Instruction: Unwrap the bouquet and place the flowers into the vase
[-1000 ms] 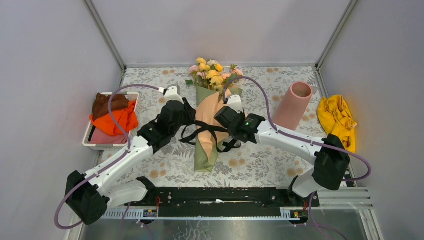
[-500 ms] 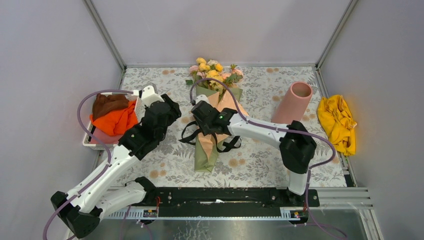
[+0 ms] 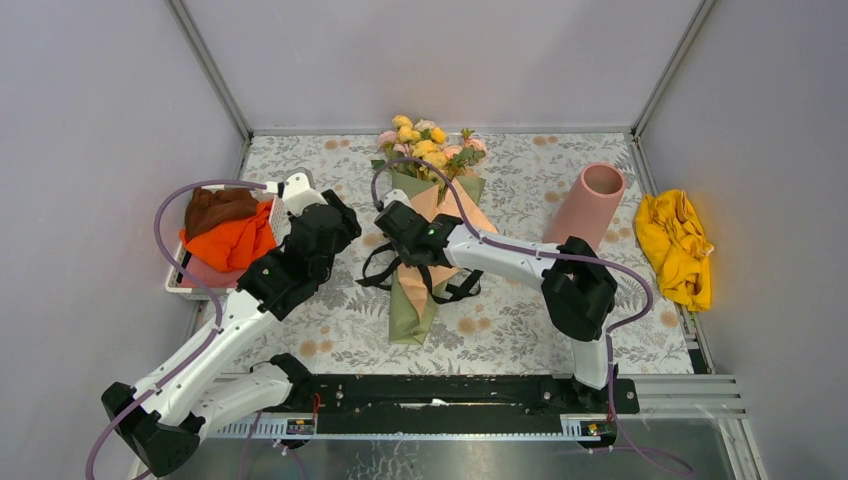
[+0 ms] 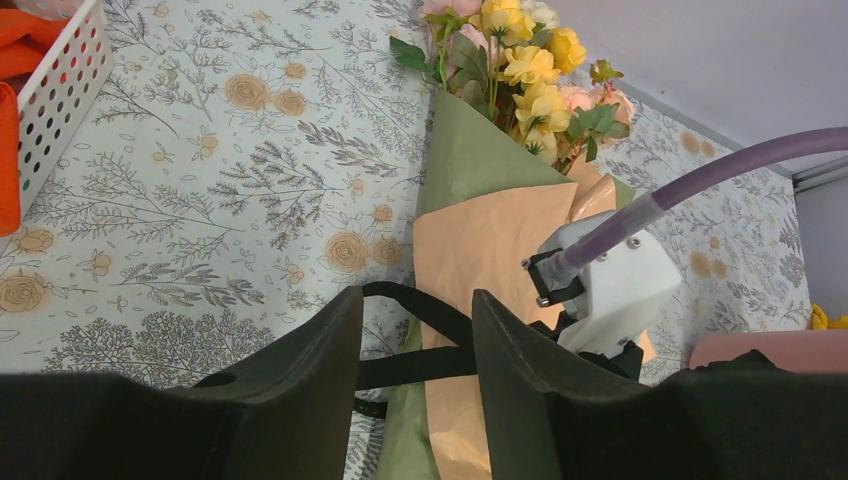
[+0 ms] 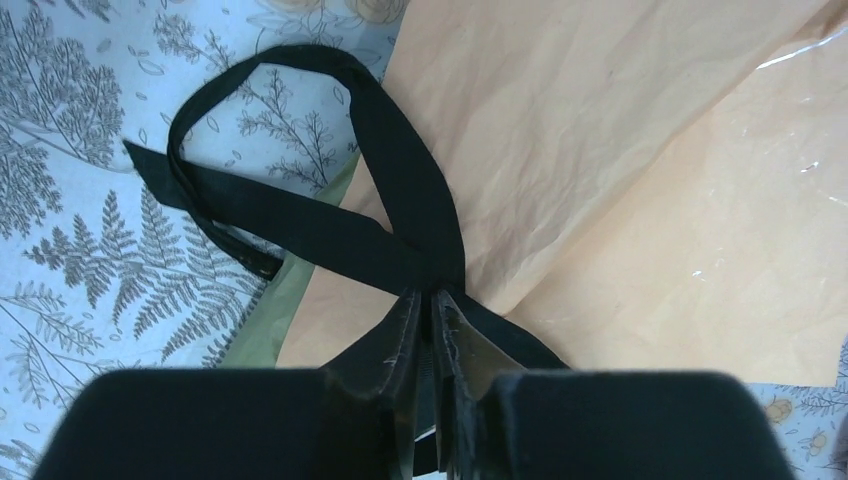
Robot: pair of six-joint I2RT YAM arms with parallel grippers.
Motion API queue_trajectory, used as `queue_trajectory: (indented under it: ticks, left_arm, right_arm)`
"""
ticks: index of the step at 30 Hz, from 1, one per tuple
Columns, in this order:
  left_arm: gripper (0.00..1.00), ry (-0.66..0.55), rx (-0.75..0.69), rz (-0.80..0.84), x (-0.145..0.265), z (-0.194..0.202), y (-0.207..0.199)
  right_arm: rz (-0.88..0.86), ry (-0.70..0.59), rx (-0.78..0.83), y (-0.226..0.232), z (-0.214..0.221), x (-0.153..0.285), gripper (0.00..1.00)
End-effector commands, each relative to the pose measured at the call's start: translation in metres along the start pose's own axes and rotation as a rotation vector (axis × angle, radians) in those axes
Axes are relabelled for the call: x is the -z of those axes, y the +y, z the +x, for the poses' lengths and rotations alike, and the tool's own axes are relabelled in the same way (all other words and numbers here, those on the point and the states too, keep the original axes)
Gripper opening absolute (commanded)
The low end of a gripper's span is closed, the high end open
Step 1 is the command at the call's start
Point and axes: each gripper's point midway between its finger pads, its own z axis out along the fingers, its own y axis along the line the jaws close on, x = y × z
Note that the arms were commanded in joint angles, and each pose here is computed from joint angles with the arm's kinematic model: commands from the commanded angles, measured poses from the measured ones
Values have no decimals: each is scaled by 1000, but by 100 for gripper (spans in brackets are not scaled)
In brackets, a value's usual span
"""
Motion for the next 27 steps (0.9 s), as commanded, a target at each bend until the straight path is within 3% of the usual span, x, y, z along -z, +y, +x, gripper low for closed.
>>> queue_trajectory:
  ticks: [1,6,17,27]
  left_arm:
    - [51,-26,17,-17,0,-7,2]
    - [51,-24,14,-17,0,-5,3]
    - [51,23,1,21,-11,13,-6]
    - [51,73,-2,144,-19,34,-29]
  right_arm:
    - [37,-74,-8,-5,-28,11,12]
    - [79,-98,-30,-15,-33,21,3]
    - [75,-219,-128,-39,-54,79,8]
    - [222,-304,-259,-104,-46,121,8]
